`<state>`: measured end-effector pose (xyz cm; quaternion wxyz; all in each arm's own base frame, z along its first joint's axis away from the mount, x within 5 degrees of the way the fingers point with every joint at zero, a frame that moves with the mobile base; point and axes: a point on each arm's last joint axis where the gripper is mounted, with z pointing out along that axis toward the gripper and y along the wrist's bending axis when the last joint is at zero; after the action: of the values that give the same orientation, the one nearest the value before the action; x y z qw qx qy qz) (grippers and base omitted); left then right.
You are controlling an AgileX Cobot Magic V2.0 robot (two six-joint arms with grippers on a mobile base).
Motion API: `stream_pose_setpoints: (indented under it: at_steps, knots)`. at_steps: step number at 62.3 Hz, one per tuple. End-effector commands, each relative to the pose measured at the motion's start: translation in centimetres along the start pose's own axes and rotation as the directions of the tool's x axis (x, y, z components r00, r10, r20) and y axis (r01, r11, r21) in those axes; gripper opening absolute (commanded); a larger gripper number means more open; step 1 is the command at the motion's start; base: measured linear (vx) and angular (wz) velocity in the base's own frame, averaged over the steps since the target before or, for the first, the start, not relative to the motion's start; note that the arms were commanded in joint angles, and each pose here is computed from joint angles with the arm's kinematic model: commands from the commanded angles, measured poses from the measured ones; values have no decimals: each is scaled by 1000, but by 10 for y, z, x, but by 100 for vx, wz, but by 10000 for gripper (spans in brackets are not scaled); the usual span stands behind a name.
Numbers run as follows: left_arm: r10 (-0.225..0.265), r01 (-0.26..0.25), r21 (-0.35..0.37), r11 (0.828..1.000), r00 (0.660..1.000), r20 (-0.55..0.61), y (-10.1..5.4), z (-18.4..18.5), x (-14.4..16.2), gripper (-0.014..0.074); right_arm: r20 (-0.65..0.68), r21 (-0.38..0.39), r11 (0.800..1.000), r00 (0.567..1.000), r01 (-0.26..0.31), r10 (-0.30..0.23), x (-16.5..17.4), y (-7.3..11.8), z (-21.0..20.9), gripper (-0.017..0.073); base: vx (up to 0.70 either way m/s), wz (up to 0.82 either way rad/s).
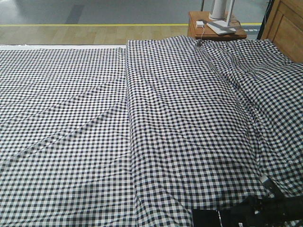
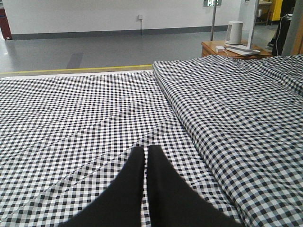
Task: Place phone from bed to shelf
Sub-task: 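Close the right gripper on the black phone's edge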
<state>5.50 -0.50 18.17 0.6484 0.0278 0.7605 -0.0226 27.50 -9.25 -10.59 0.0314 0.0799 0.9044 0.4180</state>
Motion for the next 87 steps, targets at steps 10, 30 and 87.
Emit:
stream_pose_setpoints:
  at_steps: [10,30,87]
  knots:
    - [-13,14,-8,1000,997,74,1,0,-6,1,-14,-14,996,996,82,-83,-13,23,2,571,0,0]
    - [-13,14,-8,1000,997,74,1,0,-6,1,2,-35,997,998,63,-63,-14,25,2,568,0,0]
    - [-13,14,-8,1000,997,74,1,0,-6,1,-48,-74,992,993,104,-108,-9,28,1,-10,0,0]
